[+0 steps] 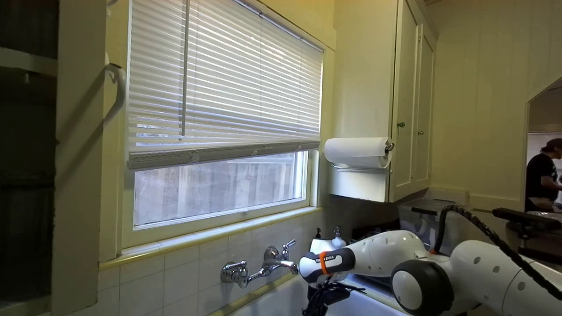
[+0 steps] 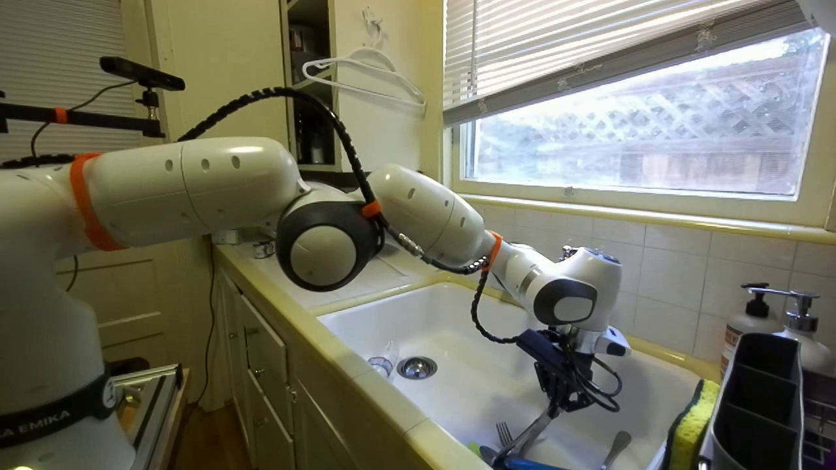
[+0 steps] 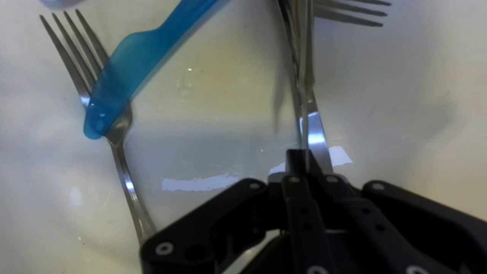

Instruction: Put the silver butter knife from the dishrack in the sink.

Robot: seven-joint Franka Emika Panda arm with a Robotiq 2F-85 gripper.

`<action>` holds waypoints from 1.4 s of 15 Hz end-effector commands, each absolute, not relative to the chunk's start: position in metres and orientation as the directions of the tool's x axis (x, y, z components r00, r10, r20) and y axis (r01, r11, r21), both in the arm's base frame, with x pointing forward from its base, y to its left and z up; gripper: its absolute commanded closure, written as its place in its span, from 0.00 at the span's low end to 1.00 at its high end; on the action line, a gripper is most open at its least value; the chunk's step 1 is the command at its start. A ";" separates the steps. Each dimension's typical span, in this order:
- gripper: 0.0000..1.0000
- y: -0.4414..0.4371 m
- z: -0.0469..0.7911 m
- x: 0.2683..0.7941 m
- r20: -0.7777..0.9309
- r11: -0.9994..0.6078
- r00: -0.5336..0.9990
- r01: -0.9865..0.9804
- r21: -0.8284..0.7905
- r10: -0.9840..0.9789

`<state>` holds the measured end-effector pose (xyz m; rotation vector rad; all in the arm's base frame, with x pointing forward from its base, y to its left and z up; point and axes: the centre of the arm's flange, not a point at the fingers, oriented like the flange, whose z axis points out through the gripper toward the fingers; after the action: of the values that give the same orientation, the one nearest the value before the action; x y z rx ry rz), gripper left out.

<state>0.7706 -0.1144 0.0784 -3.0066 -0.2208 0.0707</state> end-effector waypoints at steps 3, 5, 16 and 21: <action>0.71 -0.122 0.043 0.825 -0.072 -0.982 0.990 0.111 -0.154 0.123; 0.58 -0.123 0.041 0.823 -0.074 -0.983 0.990 0.105 -0.152 0.117; 0.00 -0.138 0.130 0.711 -0.120 -0.980 0.976 0.169 -0.105 0.181; 0.00 -0.163 0.162 0.701 -0.062 -0.966 0.965 0.254 -0.047 0.257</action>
<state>0.7707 -0.1669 0.1344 -3.0451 -0.2915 0.1396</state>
